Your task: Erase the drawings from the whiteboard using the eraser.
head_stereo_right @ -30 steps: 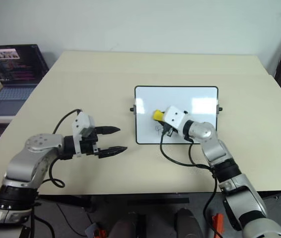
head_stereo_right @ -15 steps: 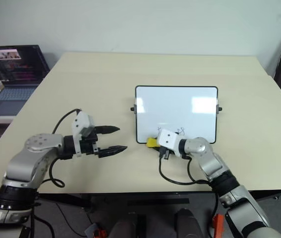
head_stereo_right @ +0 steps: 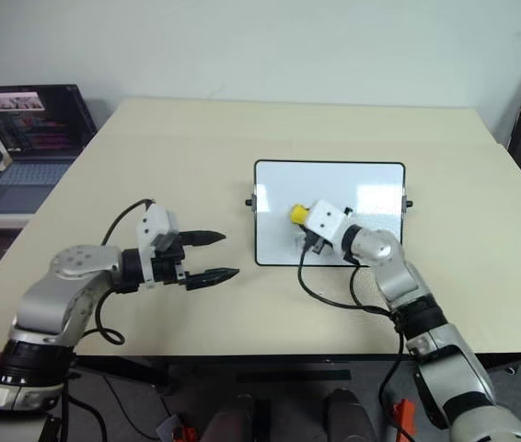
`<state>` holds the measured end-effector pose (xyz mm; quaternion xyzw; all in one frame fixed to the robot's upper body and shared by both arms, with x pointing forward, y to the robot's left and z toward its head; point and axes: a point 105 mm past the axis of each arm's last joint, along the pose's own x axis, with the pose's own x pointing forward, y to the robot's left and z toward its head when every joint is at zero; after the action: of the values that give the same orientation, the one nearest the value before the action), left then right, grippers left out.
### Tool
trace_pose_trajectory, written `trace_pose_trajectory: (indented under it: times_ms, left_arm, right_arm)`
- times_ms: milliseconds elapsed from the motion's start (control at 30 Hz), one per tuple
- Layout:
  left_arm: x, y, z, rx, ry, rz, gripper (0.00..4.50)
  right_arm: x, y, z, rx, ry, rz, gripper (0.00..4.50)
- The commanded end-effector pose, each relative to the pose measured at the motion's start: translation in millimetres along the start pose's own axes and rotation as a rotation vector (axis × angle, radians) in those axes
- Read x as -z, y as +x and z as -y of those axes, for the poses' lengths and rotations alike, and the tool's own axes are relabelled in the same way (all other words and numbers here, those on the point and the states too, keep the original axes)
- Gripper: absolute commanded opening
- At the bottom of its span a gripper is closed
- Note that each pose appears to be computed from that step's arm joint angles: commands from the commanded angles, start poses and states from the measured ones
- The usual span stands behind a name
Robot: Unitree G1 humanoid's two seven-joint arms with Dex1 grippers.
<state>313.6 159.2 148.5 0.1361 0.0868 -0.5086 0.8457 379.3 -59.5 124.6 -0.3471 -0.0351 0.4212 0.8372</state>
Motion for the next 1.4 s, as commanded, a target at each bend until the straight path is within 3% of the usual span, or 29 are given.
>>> trace_pose_trajectory:
  times_ms: [33, 200, 533, 767, 900, 1033, 1133, 1233, 1400]
  left_arm:
    - [-11, -2, -3, -0.006, 0.042, 0.021, 4.5]
    - [-11, -2, -2, -0.004, 0.044, 0.02, 4.5]
    - [-15, 1, -5, 0.003, 0.053, 0.024, 4.5]
    - [-15, 3, -7, 0.007, 0.058, 0.028, 4.5]
    - [-17, 3, -7, 0.011, 0.062, 0.034, 4.5]
    - [-24, 1, -5, 0.022, 0.077, 0.044, 4.5]
    - [-31, -5, -8, 0.013, 0.107, 0.043, 4.5]
    - [-37, -10, -12, 0.003, 0.127, 0.043, 4.5]
    - [-32, -17, -18, -0.017, 0.131, 0.017, 4.5]
  right_arm:
    - [24, -7, -41, -0.2, 0.047, -0.096, 1.09]
    - [28, -13, -48, -0.233, 0.056, -0.124, 1.09]
    - [6, -2, 11, 0.034, -0.031, -0.065, 1.09]
    - [-2, -2, 27, 0.103, -0.076, -0.044, 1.09]
    - [-46, -16, 18, -0.042, 0.1, 0.163, 1.09]
    - [-84, -70, 35, -0.157, 0.212, 0.286, 1.09]
    - [-69, -111, 61, -0.089, 0.206, 0.202, 1.09]
    - [-34, -150, 89, 0.038, 0.214, 0.049, 1.09]
    - [30, -214, 95, 0.102, 0.211, -0.263, 1.09]
